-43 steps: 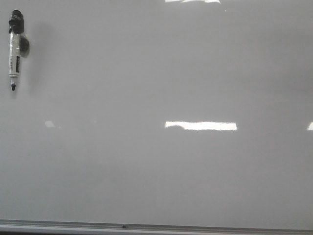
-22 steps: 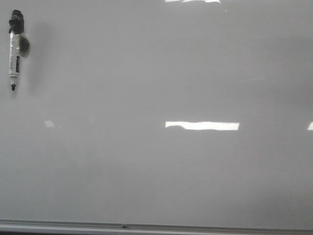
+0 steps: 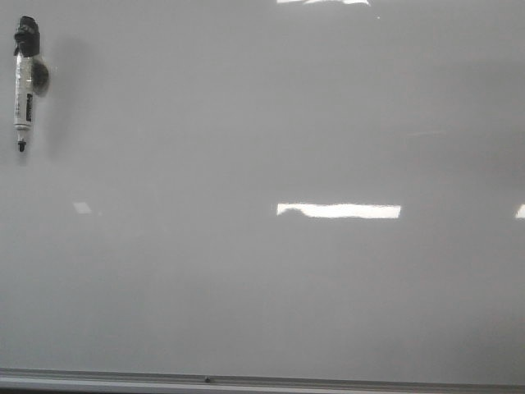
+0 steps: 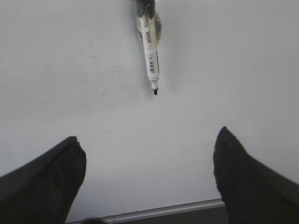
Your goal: Write number 4 on whiteboard
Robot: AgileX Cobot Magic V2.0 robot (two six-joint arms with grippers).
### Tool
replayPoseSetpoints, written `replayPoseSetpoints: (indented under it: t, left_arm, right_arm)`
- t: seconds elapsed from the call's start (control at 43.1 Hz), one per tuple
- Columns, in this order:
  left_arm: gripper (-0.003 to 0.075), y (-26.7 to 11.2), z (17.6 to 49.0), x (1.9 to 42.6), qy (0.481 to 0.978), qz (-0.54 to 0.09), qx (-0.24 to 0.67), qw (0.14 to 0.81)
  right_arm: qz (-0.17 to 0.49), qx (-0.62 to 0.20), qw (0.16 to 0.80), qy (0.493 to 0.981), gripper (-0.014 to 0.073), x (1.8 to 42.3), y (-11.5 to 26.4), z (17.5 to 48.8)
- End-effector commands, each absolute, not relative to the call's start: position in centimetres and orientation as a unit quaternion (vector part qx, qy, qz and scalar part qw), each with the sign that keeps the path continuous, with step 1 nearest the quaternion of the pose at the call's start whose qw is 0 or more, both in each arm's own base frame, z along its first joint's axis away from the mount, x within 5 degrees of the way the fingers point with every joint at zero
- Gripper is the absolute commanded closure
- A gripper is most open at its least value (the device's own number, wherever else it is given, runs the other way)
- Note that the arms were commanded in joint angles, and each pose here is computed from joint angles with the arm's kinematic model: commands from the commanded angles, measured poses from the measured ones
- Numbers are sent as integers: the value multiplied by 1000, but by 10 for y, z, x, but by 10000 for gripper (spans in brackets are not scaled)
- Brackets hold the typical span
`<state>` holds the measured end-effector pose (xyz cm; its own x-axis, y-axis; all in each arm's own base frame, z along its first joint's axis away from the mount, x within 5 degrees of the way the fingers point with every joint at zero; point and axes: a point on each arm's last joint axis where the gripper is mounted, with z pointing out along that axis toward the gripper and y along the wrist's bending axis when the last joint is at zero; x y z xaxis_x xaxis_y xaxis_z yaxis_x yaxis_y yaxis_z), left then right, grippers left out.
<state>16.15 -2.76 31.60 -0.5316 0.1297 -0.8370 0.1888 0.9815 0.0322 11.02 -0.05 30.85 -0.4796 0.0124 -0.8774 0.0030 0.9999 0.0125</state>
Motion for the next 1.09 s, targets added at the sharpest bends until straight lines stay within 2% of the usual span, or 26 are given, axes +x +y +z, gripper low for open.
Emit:
replayPoseSetpoints:
  t: [0.0, 0.394, 0.603, 1.067]
  left_arm:
    - [168, -35, 333, 180, 850, -43, 94, 517]
    - [168, -47, 316, 244, 856, -48, 87, 507]
    - [168, -41, 305, 275, 857, -46, 55, 511]
    - [171, -46, 274, 317, 845, -45, 49, 530]
  right_arm:
    - [0, 5, 551, 835, 4, 115, -2, 323]
    - [0, 5, 551, 835, 4, 115, -2, 323]
    - [0, 5, 552, 834, 4, 115, -2, 323]
    - [0, 5, 552, 834, 4, 115, -2, 323]
